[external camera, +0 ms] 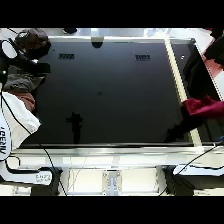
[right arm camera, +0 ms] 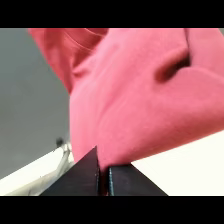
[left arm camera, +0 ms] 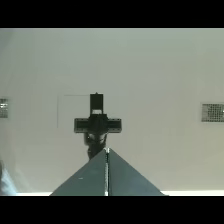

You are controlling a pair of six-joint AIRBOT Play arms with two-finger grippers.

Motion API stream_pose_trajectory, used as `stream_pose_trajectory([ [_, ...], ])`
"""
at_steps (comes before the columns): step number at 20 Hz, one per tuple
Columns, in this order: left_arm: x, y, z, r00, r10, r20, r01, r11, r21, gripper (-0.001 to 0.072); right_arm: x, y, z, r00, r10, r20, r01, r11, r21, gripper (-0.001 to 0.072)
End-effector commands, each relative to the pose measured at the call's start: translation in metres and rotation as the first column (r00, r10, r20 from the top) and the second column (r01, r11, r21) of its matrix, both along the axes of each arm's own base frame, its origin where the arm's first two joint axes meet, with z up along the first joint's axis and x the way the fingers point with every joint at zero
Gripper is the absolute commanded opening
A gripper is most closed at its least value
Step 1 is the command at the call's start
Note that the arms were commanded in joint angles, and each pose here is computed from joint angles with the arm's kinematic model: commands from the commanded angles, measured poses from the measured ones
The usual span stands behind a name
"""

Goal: Fold the shirts.

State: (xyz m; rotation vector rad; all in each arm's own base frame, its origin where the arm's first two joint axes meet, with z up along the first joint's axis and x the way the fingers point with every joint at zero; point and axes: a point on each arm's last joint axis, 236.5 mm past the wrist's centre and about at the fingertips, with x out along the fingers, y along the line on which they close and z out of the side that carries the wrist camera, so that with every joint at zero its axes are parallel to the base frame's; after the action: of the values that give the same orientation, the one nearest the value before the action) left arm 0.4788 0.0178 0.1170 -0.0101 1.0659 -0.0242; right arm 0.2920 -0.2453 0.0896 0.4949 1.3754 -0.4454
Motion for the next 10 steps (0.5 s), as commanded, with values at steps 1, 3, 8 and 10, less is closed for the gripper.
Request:
stream_pose_trajectory([
  [1, 0.0, -0.007, 0.0, 1.0, 0.008, 0.0, -0.008, 1.0, -0.018, 0.0012, -0.061, 0.008, -0.043, 0.99, -0.042, -0.132, 0.057, 0.993, 0.105, 0.0137],
  [3, 0.0, -0.012, 0.0, 1.0, -0.003, -0.002, 0.003, 1.0, -0.018, 0.0012, -0.083, 0.021, -0.051, 0.978, -0.047, -0.203, 0.084, 0.98, 0.179, 0.048],
  [8, 0.0, -0.014, 0.0, 1.0, -0.007, -0.003, 0.007, 1.0, -0.018, 0.0012, -0.057, 0.032, 0.007, 0.992, -0.112, -0.051, 0.119, 0.977, 0.178, 0.0487],
  [10, 0.0, -0.014, 0.0, 1.0, -0.008, -0.003, 0.008, 1.0, -0.018, 0.0012, -0.002, 0.062, 0.047, 0.978, -0.032, 0.206, -0.014, 0.976, 0.216, 0.0487],
])
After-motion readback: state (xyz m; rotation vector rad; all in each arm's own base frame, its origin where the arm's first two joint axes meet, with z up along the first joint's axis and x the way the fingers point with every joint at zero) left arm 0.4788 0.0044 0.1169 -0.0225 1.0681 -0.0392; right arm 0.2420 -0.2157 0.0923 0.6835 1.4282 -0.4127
